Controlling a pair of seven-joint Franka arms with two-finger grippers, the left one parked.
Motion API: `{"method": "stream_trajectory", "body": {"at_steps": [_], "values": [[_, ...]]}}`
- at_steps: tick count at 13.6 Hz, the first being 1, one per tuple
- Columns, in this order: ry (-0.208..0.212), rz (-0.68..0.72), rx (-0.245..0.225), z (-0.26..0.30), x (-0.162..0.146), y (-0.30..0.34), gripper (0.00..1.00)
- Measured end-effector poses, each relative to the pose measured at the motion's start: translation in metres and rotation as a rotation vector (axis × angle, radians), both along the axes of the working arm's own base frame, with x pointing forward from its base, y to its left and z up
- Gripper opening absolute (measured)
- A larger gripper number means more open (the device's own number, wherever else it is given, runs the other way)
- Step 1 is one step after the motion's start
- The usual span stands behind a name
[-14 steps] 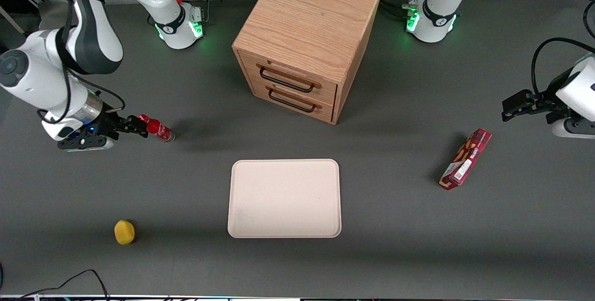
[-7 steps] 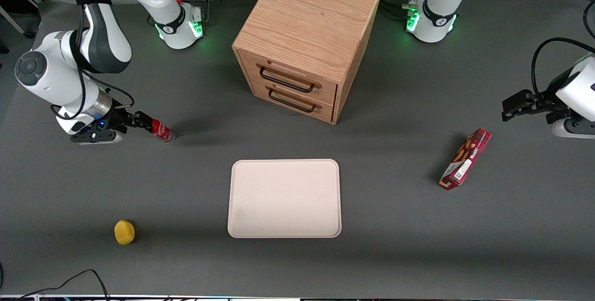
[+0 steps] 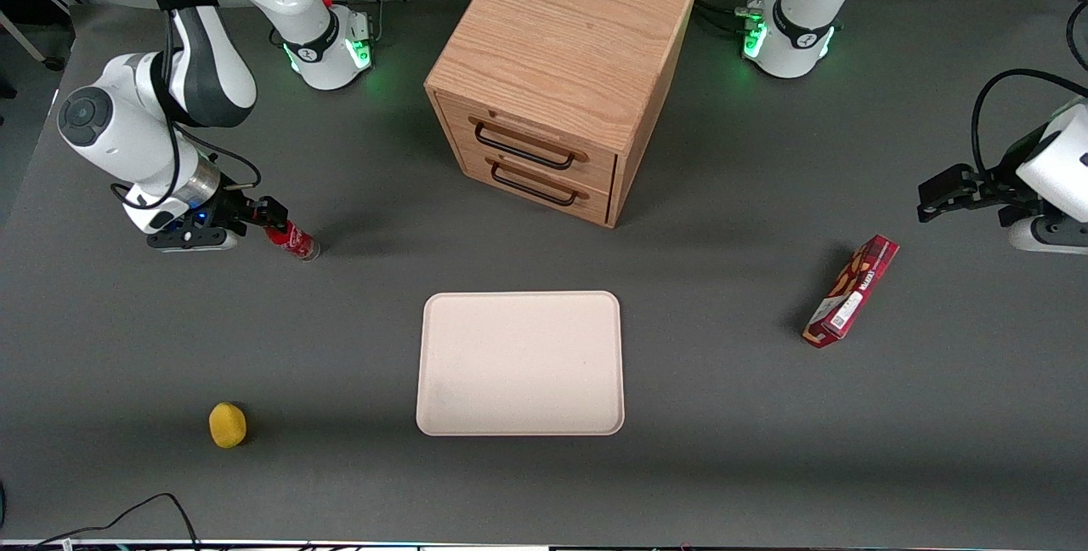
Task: Place coke bottle on tray
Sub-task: 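Close the right gripper around the bottle's body, then carry the held bottle over to the cream tray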
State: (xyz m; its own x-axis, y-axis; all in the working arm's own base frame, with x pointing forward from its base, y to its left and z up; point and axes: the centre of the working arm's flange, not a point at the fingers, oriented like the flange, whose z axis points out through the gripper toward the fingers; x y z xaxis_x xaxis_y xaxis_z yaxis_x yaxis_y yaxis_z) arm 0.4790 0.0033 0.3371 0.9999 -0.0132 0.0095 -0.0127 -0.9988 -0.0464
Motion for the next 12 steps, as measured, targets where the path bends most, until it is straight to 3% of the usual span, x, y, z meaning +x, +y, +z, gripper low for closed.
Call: {"method": "stream_trajectory", "body": {"at_steps": [5, 8, 12], "values": [[0.0, -0.001, 0.0, -0.004, -0.015, 0.0, 0.69], [-0.006, -0.001, 0.0, -0.001, -0.016, 0.0, 0.33], [-0.008, -0.001, 0.0, -0.001, -0.016, 0.0, 0.32]]}}
